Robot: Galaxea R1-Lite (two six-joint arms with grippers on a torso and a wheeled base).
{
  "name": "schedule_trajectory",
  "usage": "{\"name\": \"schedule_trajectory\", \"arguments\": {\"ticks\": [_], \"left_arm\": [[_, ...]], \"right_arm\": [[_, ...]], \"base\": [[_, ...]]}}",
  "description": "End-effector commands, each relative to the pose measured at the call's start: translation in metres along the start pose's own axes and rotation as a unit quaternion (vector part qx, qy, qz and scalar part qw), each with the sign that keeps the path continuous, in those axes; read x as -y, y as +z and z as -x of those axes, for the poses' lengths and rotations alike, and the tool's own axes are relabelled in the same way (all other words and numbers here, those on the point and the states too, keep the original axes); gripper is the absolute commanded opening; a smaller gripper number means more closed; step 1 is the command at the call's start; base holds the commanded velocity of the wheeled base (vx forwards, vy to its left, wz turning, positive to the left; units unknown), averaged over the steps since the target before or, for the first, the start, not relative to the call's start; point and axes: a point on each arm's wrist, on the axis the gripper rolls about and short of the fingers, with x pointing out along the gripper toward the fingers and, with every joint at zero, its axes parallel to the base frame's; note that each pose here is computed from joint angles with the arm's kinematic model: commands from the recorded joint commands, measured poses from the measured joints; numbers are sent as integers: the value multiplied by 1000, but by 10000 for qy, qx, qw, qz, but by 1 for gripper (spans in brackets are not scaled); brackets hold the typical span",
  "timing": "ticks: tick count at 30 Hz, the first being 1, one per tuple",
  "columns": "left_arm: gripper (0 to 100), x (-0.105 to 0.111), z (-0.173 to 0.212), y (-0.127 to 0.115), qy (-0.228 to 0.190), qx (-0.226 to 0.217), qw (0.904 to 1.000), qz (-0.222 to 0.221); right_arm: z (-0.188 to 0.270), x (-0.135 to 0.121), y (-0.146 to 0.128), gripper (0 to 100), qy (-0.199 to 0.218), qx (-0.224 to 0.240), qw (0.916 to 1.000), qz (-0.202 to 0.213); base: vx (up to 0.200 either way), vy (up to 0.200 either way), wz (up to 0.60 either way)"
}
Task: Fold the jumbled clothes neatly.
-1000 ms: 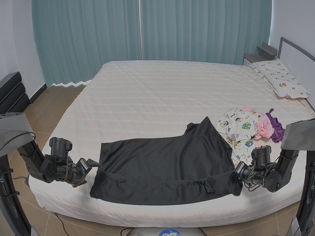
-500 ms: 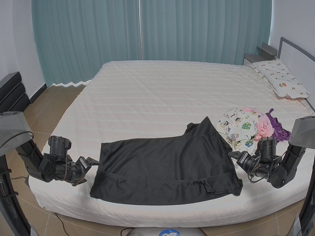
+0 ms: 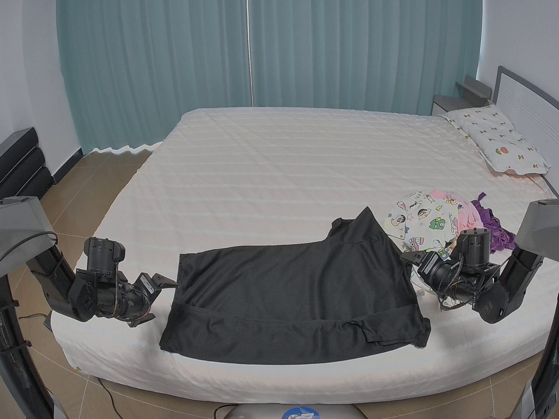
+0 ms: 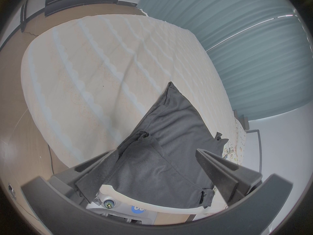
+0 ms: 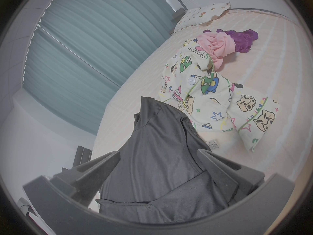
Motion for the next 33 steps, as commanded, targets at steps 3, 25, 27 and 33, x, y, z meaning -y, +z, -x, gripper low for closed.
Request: {"name": "schedule_trajectory", "arguments": {"ticks": [3, 25, 27, 33], "left_arm": [[100, 10, -4, 8, -78, 124, 9999, -40], [100, 61, -93, 63, 47, 470, 9958, -779], [100, 61, -98, 64, 47, 465, 9953, -846], [100, 67, -115, 64, 206, 536, 9928, -1049]], "right_arm": [[4, 5, -5, 100, -48, -57, 10000, -5], [-1, 7, -8, 100, -117, -141, 9998, 75], [-1, 7, -8, 100, -123, -157, 9998, 89], [-5, 7, -7, 100, -114, -132, 9996, 209]], "base": [[0, 0, 0], [0, 0, 0], [0, 0, 0], [0, 0, 0]]}}
